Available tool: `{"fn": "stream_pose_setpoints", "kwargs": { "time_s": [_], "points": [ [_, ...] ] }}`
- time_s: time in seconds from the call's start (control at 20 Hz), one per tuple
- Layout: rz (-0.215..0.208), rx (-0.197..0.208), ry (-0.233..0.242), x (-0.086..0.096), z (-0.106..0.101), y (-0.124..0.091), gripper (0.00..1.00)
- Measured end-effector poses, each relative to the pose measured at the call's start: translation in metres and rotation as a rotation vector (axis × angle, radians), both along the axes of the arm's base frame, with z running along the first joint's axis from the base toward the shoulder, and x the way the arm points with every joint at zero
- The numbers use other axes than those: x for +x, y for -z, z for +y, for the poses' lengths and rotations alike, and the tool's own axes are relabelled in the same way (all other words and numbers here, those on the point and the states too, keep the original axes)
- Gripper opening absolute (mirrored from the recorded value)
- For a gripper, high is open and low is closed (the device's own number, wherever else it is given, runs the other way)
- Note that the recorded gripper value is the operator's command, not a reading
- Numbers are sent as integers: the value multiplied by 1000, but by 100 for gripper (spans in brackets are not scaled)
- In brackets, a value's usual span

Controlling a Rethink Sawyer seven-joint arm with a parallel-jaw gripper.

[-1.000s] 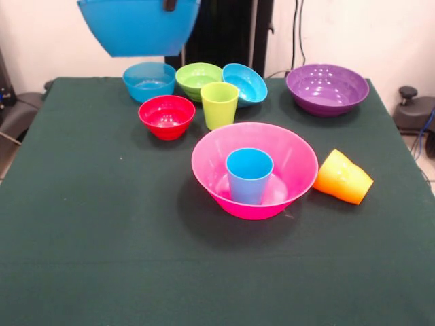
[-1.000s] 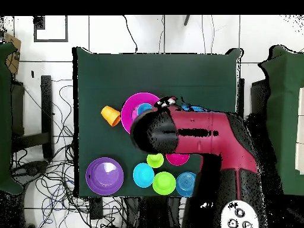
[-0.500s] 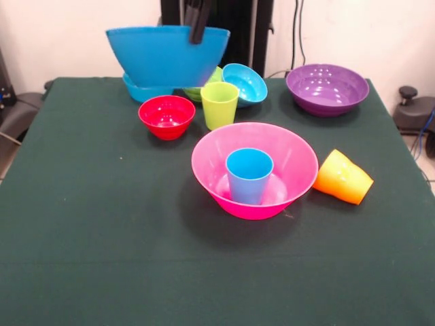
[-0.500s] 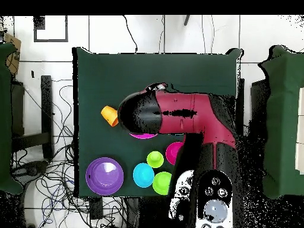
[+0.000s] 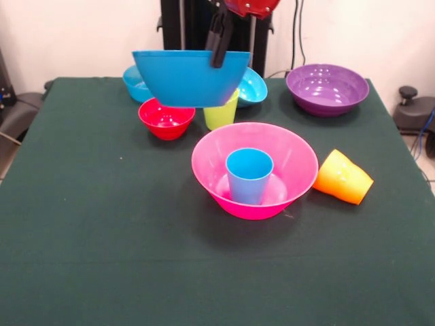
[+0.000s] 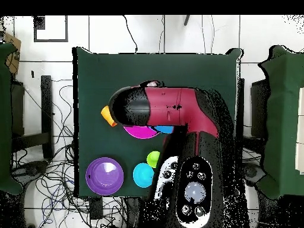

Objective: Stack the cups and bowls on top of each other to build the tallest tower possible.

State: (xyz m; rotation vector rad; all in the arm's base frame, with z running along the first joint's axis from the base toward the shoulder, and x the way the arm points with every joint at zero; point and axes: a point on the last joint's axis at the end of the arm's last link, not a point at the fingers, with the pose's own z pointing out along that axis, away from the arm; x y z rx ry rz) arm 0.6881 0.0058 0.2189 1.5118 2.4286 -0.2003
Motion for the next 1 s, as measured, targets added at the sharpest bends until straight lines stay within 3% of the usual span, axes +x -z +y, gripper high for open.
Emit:
{"fn": "stream_pose_setpoints", "kwargs": {
  "time_s": [0.6, 1.0],
  "points": [
    [31, -4, 36, 2, 37, -10, 0],
    [27, -4, 59, 8, 44, -9, 0]
  ]
}}
